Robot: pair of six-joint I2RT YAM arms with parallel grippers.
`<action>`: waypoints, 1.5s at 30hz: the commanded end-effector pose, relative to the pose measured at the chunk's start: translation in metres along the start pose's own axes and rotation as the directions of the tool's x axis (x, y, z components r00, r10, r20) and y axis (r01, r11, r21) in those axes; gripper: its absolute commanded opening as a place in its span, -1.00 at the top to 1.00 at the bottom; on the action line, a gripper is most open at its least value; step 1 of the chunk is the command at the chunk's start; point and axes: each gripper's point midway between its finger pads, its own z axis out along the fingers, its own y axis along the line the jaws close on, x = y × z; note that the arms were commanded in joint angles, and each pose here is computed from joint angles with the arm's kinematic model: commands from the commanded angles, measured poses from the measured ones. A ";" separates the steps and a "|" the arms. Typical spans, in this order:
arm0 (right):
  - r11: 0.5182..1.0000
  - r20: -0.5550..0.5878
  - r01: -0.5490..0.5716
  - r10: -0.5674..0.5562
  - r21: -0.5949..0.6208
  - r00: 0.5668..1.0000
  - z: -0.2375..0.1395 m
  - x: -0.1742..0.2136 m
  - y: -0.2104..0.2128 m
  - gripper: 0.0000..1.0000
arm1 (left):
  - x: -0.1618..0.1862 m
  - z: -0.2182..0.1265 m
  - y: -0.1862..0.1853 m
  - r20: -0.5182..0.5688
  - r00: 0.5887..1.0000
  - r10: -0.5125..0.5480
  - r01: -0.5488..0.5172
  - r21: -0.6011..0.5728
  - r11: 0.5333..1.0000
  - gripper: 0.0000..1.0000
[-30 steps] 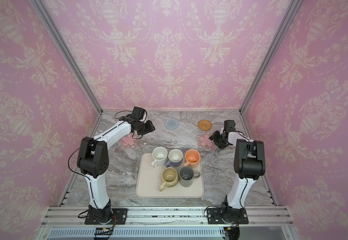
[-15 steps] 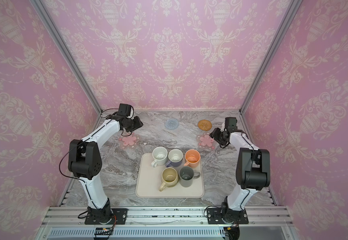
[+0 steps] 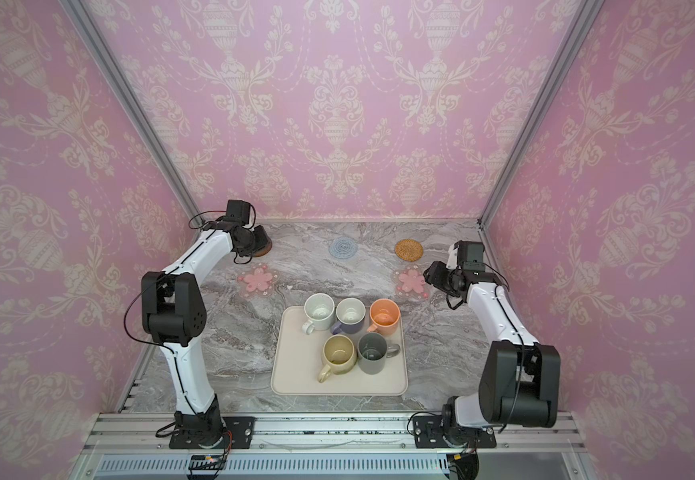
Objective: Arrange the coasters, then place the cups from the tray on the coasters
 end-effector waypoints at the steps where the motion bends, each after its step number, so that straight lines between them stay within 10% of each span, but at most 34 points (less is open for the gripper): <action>1: 0.999 0.012 0.049 -0.049 0.011 0.999 -0.012 0.006 -0.001 -0.11 | -0.010 0.008 0.023 -0.001 1.000 -0.001 0.001 -0.086 0.996 0.77; 20: 0.998 0.051 0.055 -0.055 0.009 0.997 -0.027 0.007 0.001 -0.10 | -0.061 0.063 0.041 0.000 1.000 0.010 -0.010 -0.211 0.977 1.00; 45: 1.000 0.029 0.019 -0.019 0.001 0.999 -0.012 0.008 -0.001 -0.11 | -0.032 0.114 0.068 -0.079 0.992 -0.094 0.070 -0.266 0.962 1.00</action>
